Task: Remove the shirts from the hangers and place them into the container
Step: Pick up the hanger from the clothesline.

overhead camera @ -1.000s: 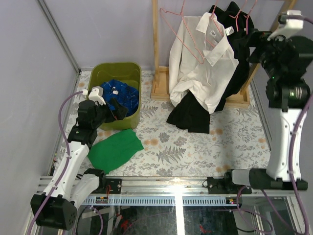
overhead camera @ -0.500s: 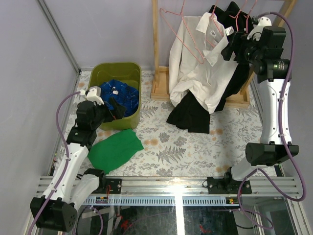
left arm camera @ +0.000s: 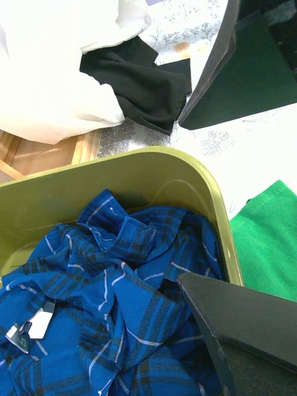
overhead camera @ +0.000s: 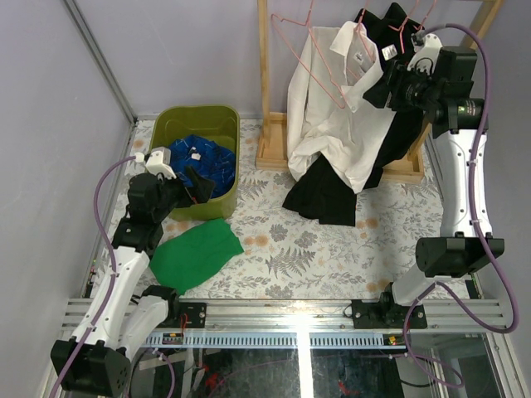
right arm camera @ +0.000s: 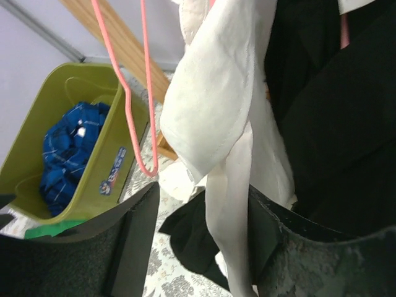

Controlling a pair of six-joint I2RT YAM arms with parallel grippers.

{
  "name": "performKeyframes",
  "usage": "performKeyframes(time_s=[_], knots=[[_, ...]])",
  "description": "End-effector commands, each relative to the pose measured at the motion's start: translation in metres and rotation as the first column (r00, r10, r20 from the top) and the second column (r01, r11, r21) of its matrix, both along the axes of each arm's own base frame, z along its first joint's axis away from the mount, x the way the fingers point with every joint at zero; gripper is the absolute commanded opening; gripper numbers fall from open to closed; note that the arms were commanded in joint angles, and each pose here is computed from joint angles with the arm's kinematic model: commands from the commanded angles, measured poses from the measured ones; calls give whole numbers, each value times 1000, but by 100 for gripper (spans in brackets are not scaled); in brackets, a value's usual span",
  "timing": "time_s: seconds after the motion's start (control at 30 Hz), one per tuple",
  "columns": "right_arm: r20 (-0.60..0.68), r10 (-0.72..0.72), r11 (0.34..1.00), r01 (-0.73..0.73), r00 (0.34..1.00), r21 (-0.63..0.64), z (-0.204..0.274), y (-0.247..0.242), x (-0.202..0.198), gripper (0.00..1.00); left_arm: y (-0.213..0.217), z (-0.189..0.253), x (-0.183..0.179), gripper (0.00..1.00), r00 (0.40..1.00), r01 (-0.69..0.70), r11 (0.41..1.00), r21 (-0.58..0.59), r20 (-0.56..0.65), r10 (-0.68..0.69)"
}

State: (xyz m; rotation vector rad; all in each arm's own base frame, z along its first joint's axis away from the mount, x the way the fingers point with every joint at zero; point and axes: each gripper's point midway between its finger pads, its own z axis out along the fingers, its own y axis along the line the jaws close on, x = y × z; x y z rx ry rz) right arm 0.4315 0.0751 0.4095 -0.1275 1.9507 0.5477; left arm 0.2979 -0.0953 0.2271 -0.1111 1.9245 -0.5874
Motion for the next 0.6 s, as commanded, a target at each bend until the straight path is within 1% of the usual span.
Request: performKeyframes(time_s=[0.0,0.1,0.13,0.17,0.2,0.27,0.33,0.37,0.47,0.57], knots=[[0,115,990,-114,993,88,1,22,-5,58,-4,14,4,100,997,21,1000,1,71,-21],[-10,99,990,-98,995,100,-2,22,-2,52,-6,12,5,100,998,32,999,1,61,-32],[-16,81,992,-79,997,102,-4,21,0,47,-6,11,4,100,998,36,999,-2,59,-35],[-18,65,993,-62,998,101,-5,21,2,43,-7,12,4,100,998,38,999,-4,60,-37],[-21,57,993,-54,998,105,-7,21,3,42,-8,12,4,100,997,42,999,-6,61,-42],[-18,48,992,-45,999,119,-6,23,4,43,-7,11,5,100,998,35,999,-11,58,-34],[-6,26,989,-24,1000,143,-3,24,6,49,-3,7,8,100,999,4,1000,-8,35,-3],[11,14,988,-16,1000,154,1,25,6,50,-2,5,9,100,1000,-3,1000,-4,21,3],[54,1,985,-10,999,169,7,29,9,49,-2,3,10,100,1000,-1,1000,-2,-1,1],[65,4,987,-14,998,157,8,35,13,48,3,0,11,100,999,-39,999,4,-32,39]])
